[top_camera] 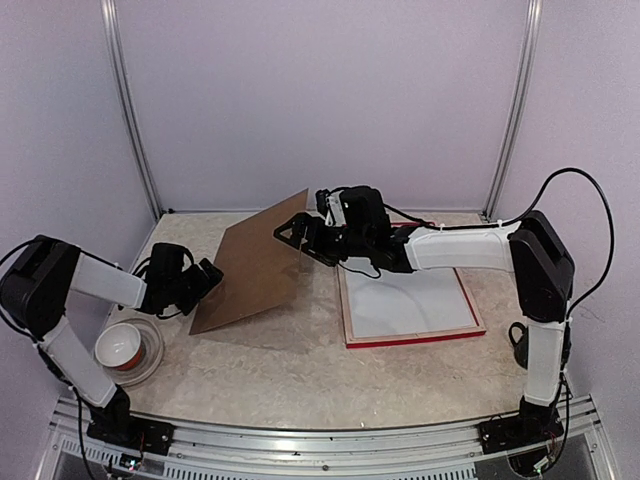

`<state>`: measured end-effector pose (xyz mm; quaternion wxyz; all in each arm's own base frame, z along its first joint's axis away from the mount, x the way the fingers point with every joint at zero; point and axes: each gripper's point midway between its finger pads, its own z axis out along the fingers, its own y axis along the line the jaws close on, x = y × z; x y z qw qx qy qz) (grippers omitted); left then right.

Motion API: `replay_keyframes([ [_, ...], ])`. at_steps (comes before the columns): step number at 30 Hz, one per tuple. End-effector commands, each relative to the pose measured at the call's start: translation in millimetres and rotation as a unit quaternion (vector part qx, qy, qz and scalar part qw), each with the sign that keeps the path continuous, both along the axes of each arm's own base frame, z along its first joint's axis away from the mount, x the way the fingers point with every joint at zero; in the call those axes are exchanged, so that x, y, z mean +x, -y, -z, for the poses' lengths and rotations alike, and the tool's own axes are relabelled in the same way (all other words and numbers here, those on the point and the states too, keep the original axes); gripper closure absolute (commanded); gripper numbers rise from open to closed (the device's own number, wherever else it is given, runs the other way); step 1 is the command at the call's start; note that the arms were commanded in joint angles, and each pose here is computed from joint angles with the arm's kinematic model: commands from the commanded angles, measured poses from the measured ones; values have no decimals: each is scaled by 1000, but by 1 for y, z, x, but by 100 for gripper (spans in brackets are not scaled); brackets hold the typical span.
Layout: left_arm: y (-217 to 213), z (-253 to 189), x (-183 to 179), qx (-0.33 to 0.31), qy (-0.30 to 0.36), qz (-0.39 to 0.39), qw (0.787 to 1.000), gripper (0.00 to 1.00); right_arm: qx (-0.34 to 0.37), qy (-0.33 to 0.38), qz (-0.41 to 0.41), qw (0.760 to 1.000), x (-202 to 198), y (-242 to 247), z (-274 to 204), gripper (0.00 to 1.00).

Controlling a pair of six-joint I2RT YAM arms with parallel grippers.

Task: Put the photo into the frame
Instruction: Turn over the backboard.

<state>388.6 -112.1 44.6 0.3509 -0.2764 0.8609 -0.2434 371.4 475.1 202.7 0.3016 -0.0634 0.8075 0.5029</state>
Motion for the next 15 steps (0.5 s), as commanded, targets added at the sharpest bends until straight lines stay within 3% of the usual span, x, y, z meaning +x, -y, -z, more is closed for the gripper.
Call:
replay_keyframes([
  [1, 26, 27, -36, -33, -76, 53, 995, 1, 73, 47, -97, 992, -32, -33, -49, 1],
  [15, 74, 0, -34, -123, -10, 132, 984, 1, 107, 59, -179, 976, -41, -101, -52, 1],
])
